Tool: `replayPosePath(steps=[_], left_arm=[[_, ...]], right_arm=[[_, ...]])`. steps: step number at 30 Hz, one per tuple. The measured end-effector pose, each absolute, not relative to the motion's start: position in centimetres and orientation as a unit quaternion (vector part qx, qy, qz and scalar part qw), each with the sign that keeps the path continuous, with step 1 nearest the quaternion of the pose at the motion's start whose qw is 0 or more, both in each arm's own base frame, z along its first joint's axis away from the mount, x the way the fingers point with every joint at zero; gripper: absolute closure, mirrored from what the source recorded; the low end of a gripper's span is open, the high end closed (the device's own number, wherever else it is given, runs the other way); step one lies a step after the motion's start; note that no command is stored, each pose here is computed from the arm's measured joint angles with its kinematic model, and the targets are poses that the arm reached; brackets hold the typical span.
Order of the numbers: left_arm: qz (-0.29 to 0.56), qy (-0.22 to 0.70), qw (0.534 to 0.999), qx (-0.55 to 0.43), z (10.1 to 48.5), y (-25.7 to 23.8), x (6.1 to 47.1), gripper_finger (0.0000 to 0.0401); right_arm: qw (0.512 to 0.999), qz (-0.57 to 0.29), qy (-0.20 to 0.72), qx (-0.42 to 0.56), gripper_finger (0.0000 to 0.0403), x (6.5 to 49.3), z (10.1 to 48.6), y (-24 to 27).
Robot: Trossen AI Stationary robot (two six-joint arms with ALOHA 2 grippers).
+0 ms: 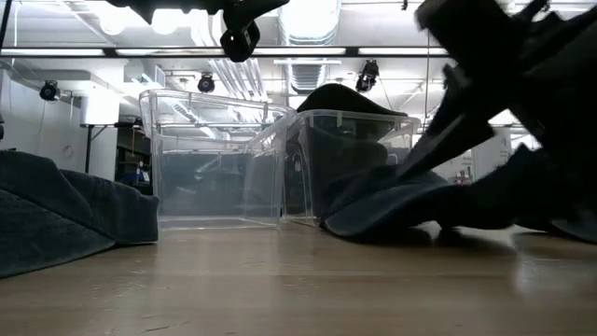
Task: Pick & Place hat
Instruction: Put the middle dark blue cap into the left transparent bin
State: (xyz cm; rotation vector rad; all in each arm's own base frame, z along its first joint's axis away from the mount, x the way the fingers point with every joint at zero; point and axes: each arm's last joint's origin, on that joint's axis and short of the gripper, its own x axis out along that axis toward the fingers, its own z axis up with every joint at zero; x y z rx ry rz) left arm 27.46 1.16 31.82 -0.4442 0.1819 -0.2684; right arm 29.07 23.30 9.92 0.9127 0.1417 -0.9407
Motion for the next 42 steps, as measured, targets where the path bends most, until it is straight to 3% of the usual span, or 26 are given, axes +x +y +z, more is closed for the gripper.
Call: replayPosePath(steps=[10, 21, 26, 32, 42], left_arm=[[-0.133, 0.086, 0.963, -0.219, 31.9, 1.1, 27.5, 0.0233], [-0.13, 0.091, 0.962, -0.221, 31.6, 1.1, 27.4, 0.0233], [-0.126, 0.094, 0.962, -0.222, 31.3, 1.2, 27.4, 0.0233], [-0.126, 0.094, 0.962, -0.222, 31.3, 1.2, 27.4, 0.0233], [-0.127, 0.08, 0.953, -0.264, 32.1, 1.1, 26.9, 0.0233]], right_arm=[[0.818, -0.433, 0.133, 0.354, 0.0197, 29.2, 10.4, 23.0], [0.822, -0.449, 0.086, 0.339, 0.0206, 29.0, 10.7, 22.2], [0.82, -0.46, 0.085, 0.331, 0.0255, 28.9, 10.2, 21.3], [0.822, -0.466, 0.093, 0.314, 0.0373, 28.6, 9.7, 20.9], [0.854, -0.412, 0.172, 0.269, 0.0391, 28.9, 11.8, 24.4]])
